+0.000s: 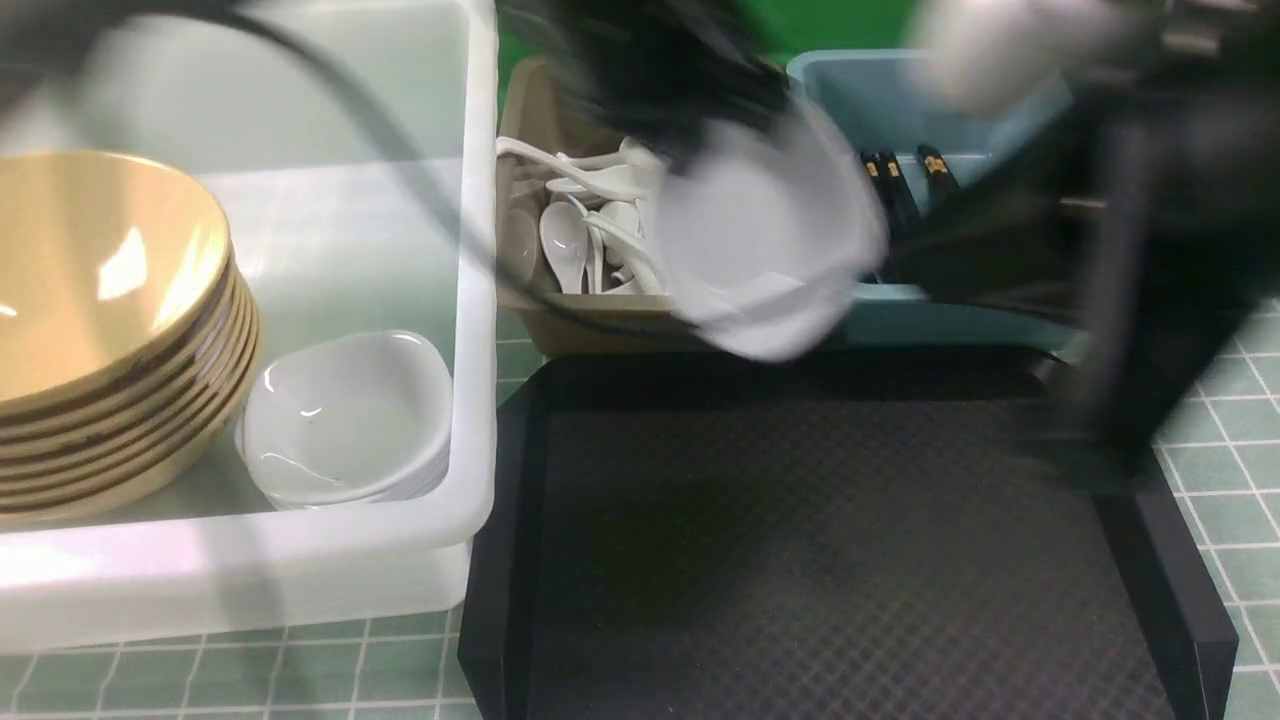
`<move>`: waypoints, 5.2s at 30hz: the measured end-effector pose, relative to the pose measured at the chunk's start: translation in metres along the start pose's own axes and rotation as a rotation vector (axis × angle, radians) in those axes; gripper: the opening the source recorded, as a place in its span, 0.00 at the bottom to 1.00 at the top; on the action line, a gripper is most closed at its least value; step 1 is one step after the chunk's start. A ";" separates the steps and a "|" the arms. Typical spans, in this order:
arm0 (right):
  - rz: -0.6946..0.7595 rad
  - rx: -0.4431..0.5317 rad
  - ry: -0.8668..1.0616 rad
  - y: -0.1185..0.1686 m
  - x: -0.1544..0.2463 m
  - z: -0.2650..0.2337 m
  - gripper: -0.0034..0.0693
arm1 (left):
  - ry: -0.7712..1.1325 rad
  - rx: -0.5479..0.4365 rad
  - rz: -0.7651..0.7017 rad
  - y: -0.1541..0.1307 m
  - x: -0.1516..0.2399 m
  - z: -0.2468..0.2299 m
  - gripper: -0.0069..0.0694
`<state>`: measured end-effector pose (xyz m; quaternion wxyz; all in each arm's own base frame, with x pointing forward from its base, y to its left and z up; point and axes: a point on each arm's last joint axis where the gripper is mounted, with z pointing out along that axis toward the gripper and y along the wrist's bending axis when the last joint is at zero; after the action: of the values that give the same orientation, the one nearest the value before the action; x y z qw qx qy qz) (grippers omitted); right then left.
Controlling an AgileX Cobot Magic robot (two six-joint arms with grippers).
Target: On blue table put chopsticks spoon bowls plates into blue grey white boxes.
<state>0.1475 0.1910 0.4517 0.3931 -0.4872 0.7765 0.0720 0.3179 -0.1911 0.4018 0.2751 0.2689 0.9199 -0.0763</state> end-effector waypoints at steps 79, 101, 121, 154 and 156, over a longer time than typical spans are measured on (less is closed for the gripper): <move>-0.179 -0.077 0.014 0.031 -0.043 0.050 0.11 | 0.207 -0.289 -0.277 0.099 0.173 0.014 0.09; -0.187 -0.073 0.005 0.031 -0.043 0.051 0.11 | 0.139 -0.308 -0.582 0.102 0.168 0.027 0.60; -0.187 -0.073 0.006 0.031 -0.043 0.051 0.12 | 0.168 -0.336 -0.576 0.113 0.166 0.061 0.09; 0.031 0.028 -0.757 0.034 0.114 -0.032 0.12 | -0.857 -0.360 -0.176 0.008 0.343 -0.093 0.09; 0.041 0.031 -0.787 0.035 0.119 -0.031 0.12 | -0.861 -0.362 -0.174 0.008 0.345 -0.093 0.09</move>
<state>0.0762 0.1105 0.3821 0.6663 -0.4007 0.5773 0.2495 0.0364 -0.0017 0.2911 0.6664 0.0823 0.7398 -0.0423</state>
